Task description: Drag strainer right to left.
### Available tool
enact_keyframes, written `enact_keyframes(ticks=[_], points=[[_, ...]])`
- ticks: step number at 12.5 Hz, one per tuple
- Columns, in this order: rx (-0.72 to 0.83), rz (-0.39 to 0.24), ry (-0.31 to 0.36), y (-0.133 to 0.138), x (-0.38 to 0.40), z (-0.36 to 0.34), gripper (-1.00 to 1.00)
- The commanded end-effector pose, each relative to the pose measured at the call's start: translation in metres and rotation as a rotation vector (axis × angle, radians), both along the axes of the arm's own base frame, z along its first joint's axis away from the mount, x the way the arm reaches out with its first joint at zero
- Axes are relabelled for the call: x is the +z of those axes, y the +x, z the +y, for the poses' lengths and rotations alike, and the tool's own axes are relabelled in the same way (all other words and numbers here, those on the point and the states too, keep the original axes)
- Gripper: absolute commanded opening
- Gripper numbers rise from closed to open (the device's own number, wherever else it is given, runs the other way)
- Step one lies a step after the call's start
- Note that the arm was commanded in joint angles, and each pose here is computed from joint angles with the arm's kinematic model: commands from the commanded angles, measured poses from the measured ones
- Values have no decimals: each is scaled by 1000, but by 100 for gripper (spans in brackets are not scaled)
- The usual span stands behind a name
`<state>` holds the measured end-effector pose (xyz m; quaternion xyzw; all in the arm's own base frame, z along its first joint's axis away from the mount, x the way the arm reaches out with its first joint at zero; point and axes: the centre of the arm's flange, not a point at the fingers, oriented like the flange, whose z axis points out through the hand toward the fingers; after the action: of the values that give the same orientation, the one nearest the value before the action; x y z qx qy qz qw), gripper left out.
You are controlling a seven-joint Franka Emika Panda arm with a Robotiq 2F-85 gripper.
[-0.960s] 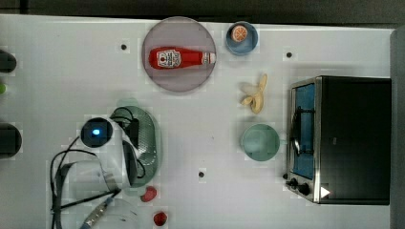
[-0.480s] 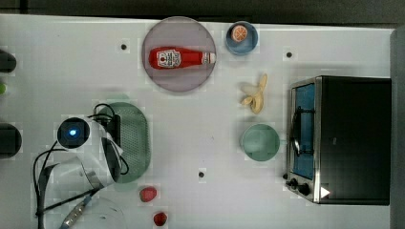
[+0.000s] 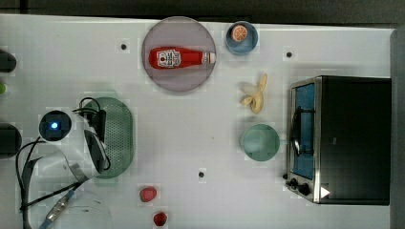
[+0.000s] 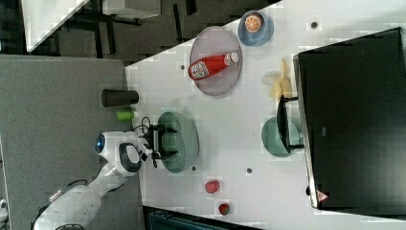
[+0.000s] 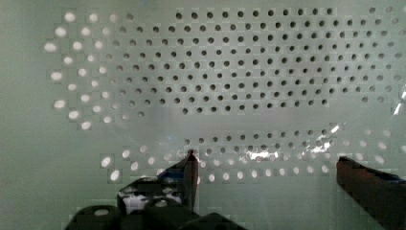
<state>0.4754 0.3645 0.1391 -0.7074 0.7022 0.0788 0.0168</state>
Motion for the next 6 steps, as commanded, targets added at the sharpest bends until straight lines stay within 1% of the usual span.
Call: enact_keyframes(ticks=[1,4,6], points=[[-20,-26,52,-14,10,55,100],[1,-33,66,-16,6,74,100],[-1,-36,63,-13,7,73,100]])
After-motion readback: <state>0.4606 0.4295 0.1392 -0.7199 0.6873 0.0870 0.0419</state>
